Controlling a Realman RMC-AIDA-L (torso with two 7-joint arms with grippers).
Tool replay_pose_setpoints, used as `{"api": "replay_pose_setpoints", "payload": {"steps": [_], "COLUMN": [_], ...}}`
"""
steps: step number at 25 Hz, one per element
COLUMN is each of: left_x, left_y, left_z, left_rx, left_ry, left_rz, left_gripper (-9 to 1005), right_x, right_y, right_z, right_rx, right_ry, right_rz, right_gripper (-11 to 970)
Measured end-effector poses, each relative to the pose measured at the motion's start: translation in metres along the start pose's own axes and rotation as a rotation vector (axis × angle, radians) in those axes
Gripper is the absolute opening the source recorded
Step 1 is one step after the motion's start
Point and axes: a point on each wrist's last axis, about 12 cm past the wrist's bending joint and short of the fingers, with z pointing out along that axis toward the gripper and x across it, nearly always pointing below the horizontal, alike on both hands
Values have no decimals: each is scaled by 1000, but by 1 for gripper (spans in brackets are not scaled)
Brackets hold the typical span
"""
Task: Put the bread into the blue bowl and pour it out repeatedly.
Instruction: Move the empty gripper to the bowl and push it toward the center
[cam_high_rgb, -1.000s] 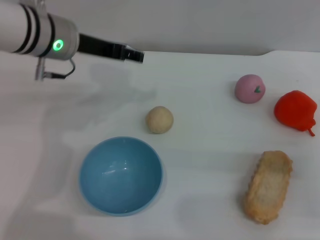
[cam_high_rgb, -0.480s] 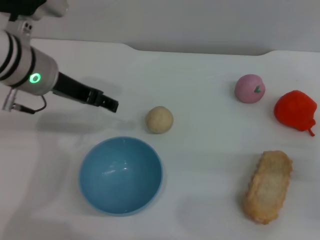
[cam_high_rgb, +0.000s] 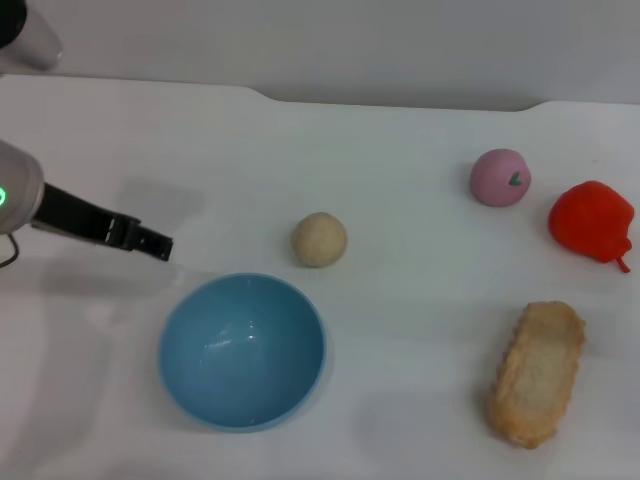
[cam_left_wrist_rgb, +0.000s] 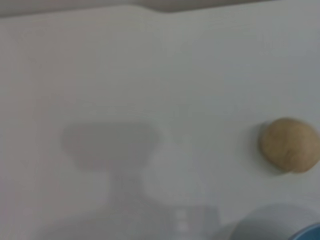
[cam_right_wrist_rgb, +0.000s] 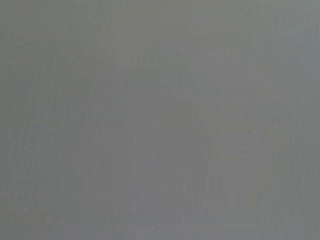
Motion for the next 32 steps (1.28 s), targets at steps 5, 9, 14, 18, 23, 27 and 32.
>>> {"api": "replay_pose_setpoints", "payload": {"steps": [5, 9, 14, 18, 23, 27, 32], "left_x": [8, 11, 10, 7, 5, 5, 5], "left_y": [0, -4, -12, -17, -24, -26, -26], "left_z": [5, 8, 10, 11, 13, 15, 22], "left_rx": [-10, 4, 19, 28, 39, 44, 49], "left_ry": [63, 106, 130, 152, 184, 202, 215], "left_rz": [9, 1, 4, 14, 37, 48, 41], "left_gripper": [875, 875, 874, 874, 874, 874, 875], "right_x": [-1, -4, -5, -4, -3, -2, -2], "right_y": [1, 3, 5, 6, 7, 7, 6], "right_z": [1, 5, 9, 9, 8, 7, 7], "right_rx": [-2, -8, -16, -20, -21, -19, -18], "right_ry": [-2, -10, -8, 6, 8, 12, 13], "right_rz": [-1, -1, -1, -1, 1, 1, 2], "right_gripper": [757, 757, 757, 757, 757, 757, 757]}}
